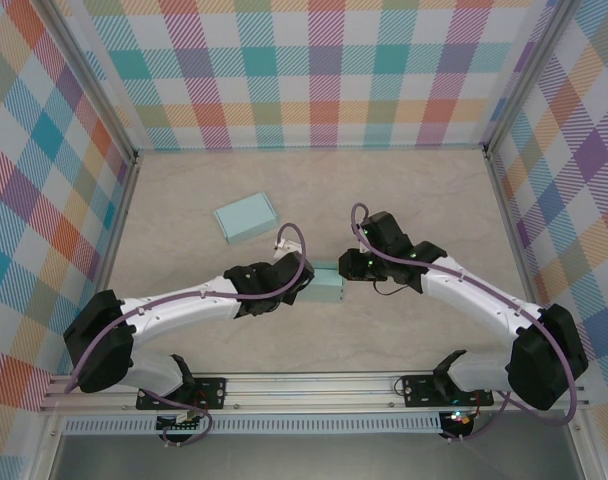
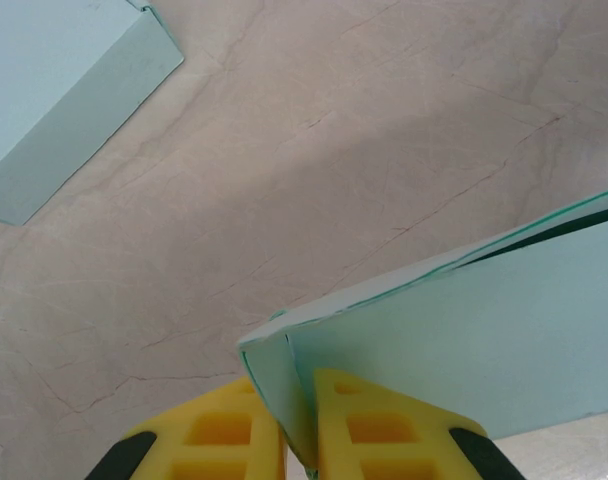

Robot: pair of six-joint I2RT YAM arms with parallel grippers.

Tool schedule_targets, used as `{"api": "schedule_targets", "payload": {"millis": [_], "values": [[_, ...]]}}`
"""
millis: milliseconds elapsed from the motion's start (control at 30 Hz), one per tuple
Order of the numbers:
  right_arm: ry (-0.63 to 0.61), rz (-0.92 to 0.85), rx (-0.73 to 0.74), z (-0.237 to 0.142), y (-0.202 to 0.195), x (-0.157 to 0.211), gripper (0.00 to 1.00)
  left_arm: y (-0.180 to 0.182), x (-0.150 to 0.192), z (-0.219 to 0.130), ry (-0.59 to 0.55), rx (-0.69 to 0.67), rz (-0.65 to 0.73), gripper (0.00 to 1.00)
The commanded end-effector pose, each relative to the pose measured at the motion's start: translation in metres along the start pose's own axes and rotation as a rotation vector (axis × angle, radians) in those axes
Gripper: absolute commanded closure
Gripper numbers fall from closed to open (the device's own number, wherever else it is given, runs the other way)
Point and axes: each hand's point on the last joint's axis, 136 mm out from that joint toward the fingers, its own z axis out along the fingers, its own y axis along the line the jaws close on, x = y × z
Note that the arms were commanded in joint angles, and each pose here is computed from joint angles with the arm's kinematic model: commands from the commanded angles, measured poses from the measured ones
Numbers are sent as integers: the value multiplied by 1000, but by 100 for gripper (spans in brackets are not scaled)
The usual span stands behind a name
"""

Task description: Fold the paper box

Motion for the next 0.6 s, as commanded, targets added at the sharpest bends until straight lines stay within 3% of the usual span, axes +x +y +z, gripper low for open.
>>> {"api": "schedule_targets", "payload": {"millis": [0,267,567], "values": [[-26,-37,-53,3,11,-1,84,-22,5,-3,20,70,20,87],[3,-33,-7,16,-8,16,93,-15,-4,-12,-14,62,-19,85],[-13,-51,44,8,-12,11,93,7,-16,-34,-83,23,-61,60]]}}
